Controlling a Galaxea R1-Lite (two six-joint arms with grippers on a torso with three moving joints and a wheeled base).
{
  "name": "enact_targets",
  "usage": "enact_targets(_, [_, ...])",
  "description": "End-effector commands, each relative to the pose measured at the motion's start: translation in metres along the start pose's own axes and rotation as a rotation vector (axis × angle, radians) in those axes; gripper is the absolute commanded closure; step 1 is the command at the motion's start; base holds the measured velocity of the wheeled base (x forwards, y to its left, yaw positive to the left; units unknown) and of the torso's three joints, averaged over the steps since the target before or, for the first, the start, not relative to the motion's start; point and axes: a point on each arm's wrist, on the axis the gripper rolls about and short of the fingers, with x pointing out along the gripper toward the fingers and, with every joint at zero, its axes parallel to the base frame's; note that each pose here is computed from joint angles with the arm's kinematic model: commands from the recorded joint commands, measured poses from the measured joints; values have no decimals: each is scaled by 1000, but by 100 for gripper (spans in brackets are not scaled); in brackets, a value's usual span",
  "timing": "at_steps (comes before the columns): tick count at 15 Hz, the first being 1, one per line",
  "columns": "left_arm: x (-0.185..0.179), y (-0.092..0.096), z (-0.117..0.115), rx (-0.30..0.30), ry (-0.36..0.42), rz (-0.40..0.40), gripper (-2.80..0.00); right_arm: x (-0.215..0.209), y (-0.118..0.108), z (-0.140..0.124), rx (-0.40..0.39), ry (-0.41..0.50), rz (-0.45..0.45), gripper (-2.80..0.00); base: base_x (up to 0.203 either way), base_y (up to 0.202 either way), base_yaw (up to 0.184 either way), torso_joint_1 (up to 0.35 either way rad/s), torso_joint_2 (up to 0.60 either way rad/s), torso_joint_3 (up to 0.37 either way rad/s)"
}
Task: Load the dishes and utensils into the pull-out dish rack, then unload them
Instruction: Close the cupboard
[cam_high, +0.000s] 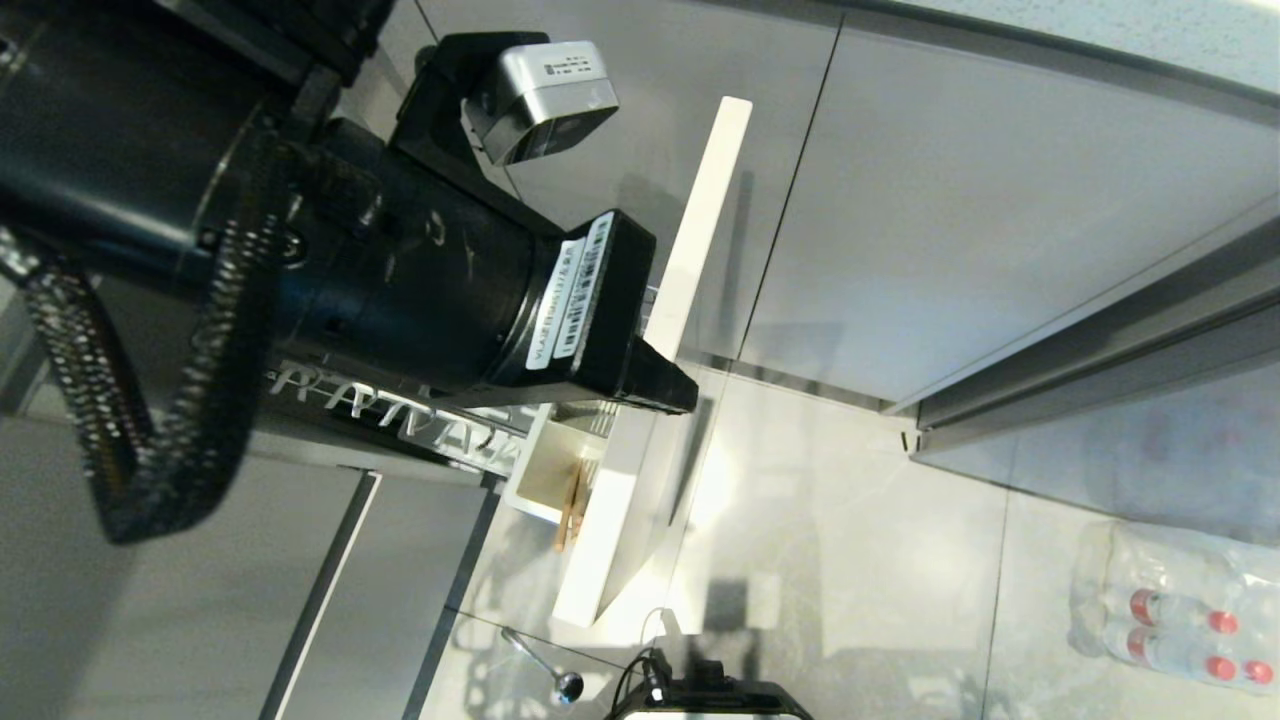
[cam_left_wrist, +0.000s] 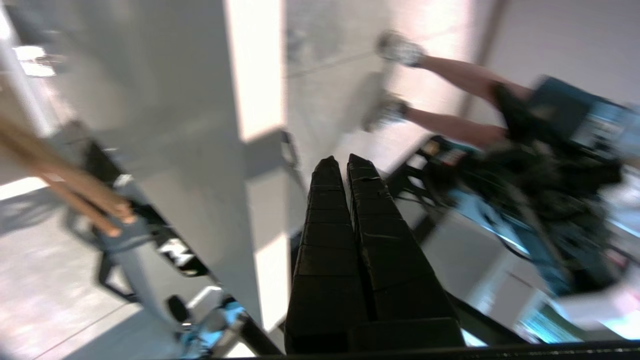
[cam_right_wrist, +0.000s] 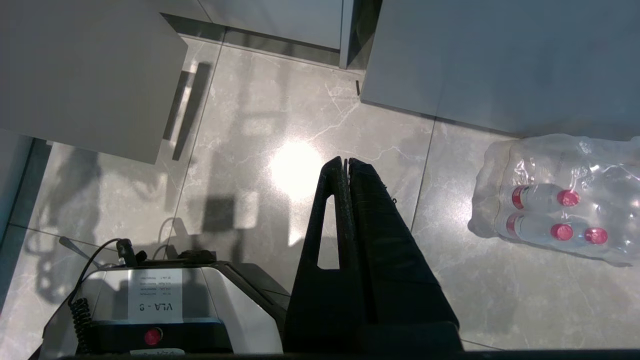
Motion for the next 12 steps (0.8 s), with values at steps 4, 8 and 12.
enact_targets(4, [13, -6, -3, 14, 4, 76, 0, 0, 0, 0, 0, 1, 0, 0, 0, 0, 0, 0, 0, 0])
enact_targets(8, [18, -6, -3, 23, -21, 166, 0, 0, 0, 0, 0, 1, 1, 0, 0, 0, 0, 0, 0, 0])
enact_targets(12, [23, -4, -2, 26, -49, 259, 0, 0, 0, 0, 0, 1, 0, 0, 0, 0, 0, 0, 0, 0])
